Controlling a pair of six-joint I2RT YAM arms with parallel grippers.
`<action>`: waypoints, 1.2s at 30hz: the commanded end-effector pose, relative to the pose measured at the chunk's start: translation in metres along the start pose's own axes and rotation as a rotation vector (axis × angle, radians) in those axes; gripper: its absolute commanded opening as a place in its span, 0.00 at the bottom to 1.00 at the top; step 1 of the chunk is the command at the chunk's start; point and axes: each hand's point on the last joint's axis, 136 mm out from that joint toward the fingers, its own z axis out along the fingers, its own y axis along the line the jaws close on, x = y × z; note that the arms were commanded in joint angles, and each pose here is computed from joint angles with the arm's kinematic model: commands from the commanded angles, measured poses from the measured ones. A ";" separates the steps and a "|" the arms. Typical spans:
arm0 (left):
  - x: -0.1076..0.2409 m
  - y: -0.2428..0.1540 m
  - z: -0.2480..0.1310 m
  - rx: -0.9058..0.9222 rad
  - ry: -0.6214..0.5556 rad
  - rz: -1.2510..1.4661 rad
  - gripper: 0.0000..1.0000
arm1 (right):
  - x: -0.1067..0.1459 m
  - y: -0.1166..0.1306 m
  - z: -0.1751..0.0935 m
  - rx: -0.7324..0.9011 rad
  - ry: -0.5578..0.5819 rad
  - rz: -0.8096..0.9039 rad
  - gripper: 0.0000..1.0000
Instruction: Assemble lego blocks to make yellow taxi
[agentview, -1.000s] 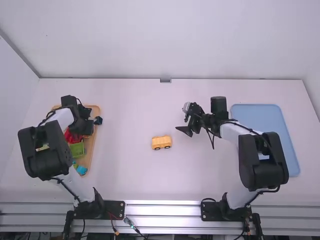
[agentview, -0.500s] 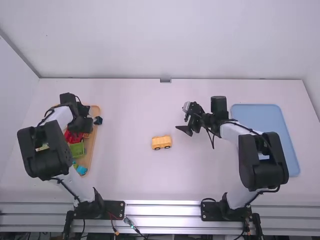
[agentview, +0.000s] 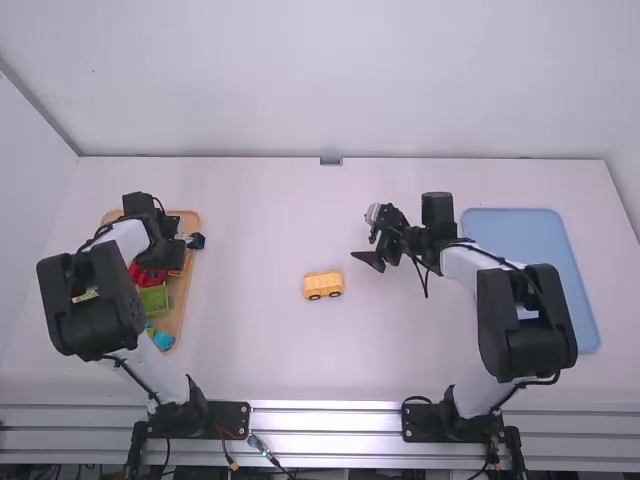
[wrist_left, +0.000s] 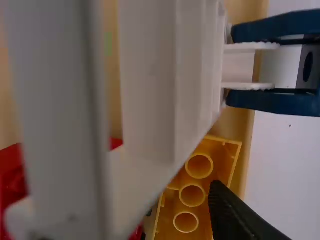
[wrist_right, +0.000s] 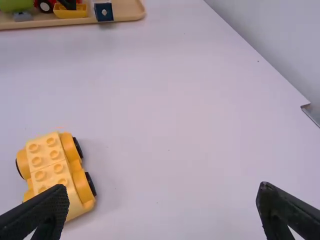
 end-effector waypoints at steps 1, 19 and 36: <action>0.004 0.000 -0.001 0.001 -0.004 0.004 0.48 | -0.001 0.003 0.000 -0.008 -0.006 0.006 0.99; -0.014 0.005 -0.020 0.001 -0.021 -0.007 0.43 | -0.001 0.004 0.000 -0.009 -0.006 0.007 0.99; -0.016 -0.021 -0.019 0.147 -0.059 0.046 0.45 | -0.001 0.004 0.000 -0.010 -0.005 0.009 0.99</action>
